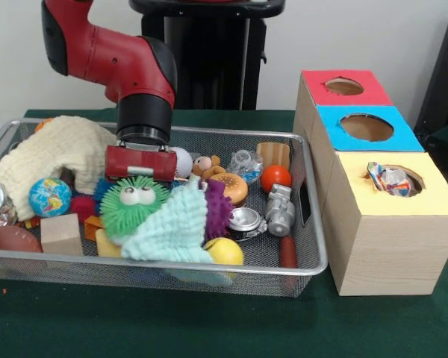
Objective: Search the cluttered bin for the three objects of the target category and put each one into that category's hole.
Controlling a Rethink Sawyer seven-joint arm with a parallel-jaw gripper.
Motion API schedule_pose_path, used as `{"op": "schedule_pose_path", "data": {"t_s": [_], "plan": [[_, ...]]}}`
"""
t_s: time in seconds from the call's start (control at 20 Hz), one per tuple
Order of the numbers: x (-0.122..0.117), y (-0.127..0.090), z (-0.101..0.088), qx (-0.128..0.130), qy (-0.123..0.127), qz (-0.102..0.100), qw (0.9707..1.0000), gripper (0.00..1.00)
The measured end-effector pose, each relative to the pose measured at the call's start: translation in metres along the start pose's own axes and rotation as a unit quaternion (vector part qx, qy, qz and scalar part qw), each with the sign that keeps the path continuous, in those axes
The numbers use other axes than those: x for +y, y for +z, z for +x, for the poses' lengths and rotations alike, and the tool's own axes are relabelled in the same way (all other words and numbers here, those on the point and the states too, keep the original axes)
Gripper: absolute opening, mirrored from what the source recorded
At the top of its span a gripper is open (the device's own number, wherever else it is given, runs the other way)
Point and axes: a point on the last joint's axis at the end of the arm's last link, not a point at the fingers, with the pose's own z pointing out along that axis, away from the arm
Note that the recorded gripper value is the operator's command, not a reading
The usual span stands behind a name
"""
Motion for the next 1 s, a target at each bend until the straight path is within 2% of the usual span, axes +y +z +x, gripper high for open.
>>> {"op": "schedule_pose_path", "data": {"t_s": [0.05, 0.25, 0.6, 0.75, 1.0], "plan": [[0.003, 0.004, -0.006, -0.009, -0.005, -0.012, 0.9999, 1.00], [0.010, 0.014, -0.021, -0.032, -0.010, -0.029, 0.9990, 1.00], [0.010, 0.029, -0.040, -0.077, -0.011, -0.035, 0.9964, 1.00], [0.007, 0.033, -0.042, -0.089, -0.012, -0.034, 0.9954, 1.00], [-0.012, 0.054, -0.039, -0.111, -0.014, -0.029, 0.9933, 1.00]]}}
